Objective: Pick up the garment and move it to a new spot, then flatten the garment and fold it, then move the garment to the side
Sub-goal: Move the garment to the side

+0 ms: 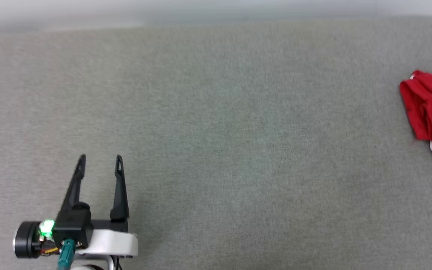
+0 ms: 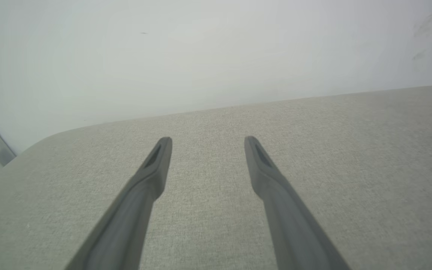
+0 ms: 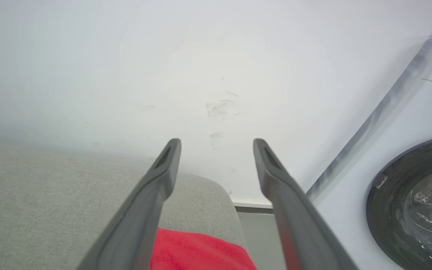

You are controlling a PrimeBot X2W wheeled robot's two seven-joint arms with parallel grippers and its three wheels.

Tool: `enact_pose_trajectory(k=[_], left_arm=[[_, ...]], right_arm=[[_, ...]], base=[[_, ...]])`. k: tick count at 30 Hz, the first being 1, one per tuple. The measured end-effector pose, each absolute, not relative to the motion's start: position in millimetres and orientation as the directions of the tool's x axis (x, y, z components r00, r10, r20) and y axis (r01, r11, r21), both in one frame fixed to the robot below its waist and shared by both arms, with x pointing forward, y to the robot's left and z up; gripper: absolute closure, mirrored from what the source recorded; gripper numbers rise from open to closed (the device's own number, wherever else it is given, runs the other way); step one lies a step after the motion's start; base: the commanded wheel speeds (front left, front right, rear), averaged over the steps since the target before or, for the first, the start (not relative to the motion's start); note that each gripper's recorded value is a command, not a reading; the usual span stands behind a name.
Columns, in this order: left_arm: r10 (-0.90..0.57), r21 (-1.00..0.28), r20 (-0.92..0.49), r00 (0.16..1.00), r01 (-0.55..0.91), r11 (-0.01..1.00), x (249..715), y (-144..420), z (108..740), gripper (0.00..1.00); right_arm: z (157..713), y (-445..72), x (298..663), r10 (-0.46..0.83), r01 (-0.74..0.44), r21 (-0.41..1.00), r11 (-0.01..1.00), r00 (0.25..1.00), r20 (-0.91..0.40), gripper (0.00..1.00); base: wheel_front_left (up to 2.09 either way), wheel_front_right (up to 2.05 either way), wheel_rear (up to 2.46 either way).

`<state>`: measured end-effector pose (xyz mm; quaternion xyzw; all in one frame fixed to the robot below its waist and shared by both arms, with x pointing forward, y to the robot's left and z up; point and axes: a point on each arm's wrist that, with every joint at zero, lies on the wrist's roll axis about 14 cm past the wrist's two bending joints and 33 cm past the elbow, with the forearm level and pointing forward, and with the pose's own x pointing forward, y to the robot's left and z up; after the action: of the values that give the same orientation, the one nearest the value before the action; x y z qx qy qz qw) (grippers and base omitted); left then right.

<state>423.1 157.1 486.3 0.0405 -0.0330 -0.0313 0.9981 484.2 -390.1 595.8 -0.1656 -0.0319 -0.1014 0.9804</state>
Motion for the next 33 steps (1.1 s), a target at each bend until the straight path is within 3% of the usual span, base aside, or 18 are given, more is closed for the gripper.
enact_pose_trajectory(k=[6,7,14,21,33], left_arm=[[-0.021,0.073,0.091,0.996,0.014,0.997,394,170,504,0.00],[0.002,0.075,0.106,0.994,-0.010,0.997,382,179,511,0.00],[0.049,0.067,0.121,0.991,-0.057,0.996,358,194,518,0.00],[0.075,0.052,0.127,0.989,-0.082,0.995,334,201,520,0.00],[0.059,0.038,0.124,0.991,-0.064,0.997,322,198,518,0.00]], right_arm=[[621,-309,473,-0.016,0.081,-0.244,0.967,0.966,0.257,0.00],[624,-268,462,0.055,0.010,-0.205,0.979,0.951,0.305,0.00],[606,-203,424,0.129,-0.100,-0.105,0.989,0.938,0.322,0.00],[555,-179,375,0.112,-0.118,0.019,0.993,0.973,0.204,0.00],[522,-182,339,0.069,-0.079,0.078,0.994,0.990,0.125,0.00]], base=[[0.00,0.00,0.00],[0.00,0.00,0.00],[0.00,0.00,0.00],[0.00,0.00,0.00],[0.00,0.00,0.00]])
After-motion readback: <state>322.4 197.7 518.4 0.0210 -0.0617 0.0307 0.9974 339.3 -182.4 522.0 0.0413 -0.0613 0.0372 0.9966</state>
